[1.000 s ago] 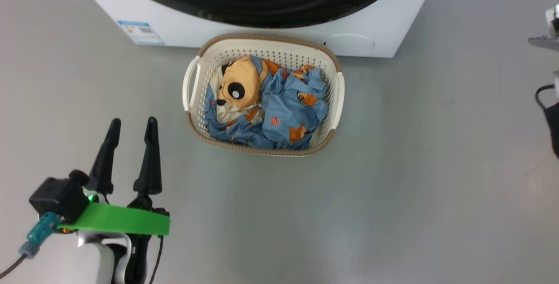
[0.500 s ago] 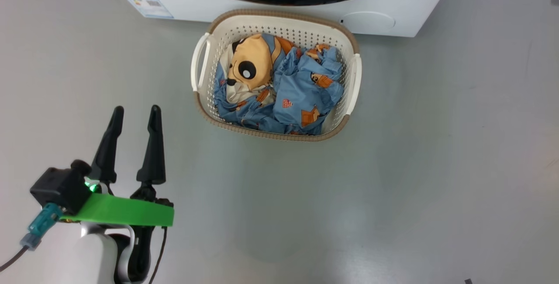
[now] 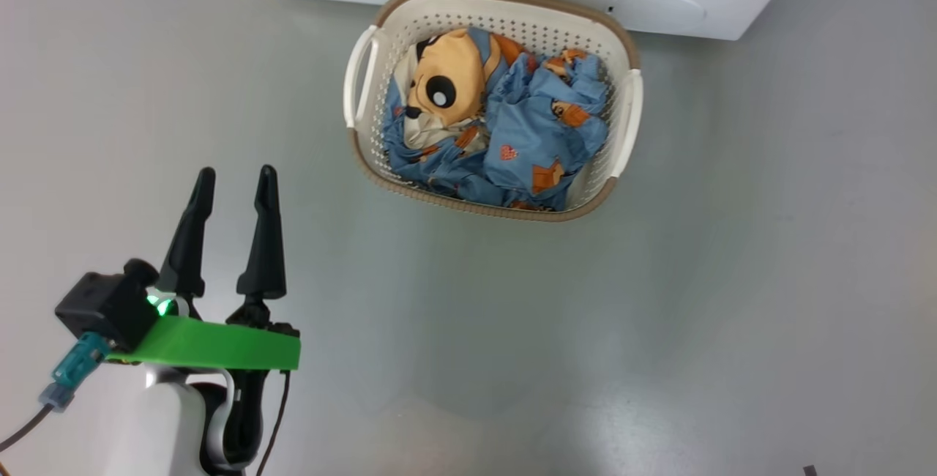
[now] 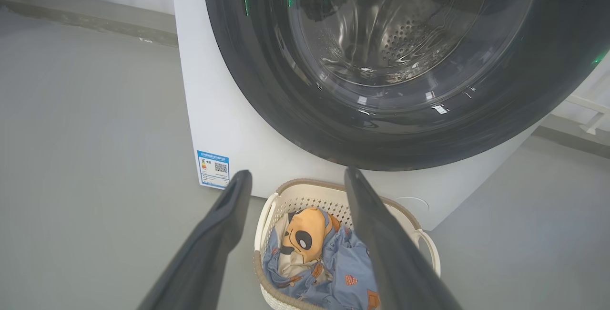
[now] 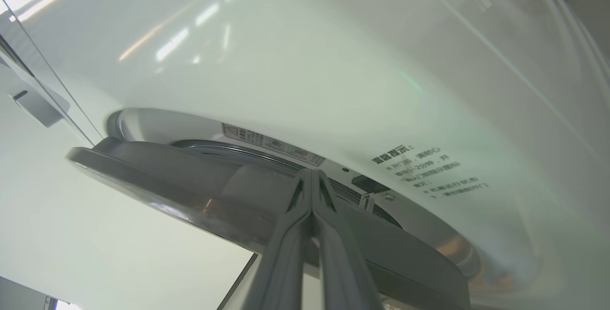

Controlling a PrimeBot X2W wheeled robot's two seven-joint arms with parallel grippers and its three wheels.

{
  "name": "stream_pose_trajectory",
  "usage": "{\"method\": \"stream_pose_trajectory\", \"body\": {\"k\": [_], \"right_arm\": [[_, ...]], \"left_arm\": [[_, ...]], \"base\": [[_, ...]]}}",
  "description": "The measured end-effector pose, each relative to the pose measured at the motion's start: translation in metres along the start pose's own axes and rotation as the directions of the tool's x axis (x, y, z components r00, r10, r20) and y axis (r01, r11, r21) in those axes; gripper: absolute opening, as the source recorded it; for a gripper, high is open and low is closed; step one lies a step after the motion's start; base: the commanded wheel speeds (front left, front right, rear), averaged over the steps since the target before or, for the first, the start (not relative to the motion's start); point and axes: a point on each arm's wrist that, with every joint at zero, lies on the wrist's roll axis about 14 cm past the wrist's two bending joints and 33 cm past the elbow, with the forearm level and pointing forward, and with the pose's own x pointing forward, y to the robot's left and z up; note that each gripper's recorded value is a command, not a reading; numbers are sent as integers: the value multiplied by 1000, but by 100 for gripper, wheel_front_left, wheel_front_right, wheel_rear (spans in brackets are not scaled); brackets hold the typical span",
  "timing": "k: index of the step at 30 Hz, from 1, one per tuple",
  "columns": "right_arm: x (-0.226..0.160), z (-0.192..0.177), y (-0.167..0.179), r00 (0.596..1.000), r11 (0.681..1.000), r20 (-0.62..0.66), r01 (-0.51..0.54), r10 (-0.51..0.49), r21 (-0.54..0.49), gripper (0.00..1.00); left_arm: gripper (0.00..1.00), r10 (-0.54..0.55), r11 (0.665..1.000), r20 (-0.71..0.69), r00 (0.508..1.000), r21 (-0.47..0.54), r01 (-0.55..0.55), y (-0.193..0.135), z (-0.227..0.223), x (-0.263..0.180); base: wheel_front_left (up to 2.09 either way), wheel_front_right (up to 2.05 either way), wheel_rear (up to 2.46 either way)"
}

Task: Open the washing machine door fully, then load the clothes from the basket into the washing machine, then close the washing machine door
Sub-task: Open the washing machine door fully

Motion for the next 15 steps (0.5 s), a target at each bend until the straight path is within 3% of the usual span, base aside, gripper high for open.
{"method": "stream_pose_trajectory", "body": {"k": [15], "right_arm": [[35, -19, 1, 996, 1000, -84, -17, 17, 3, 0]], "left_arm": [[100, 63, 998, -6, 998, -3, -63, 16, -1, -7]], "base": [[0, 0, 0]]}}
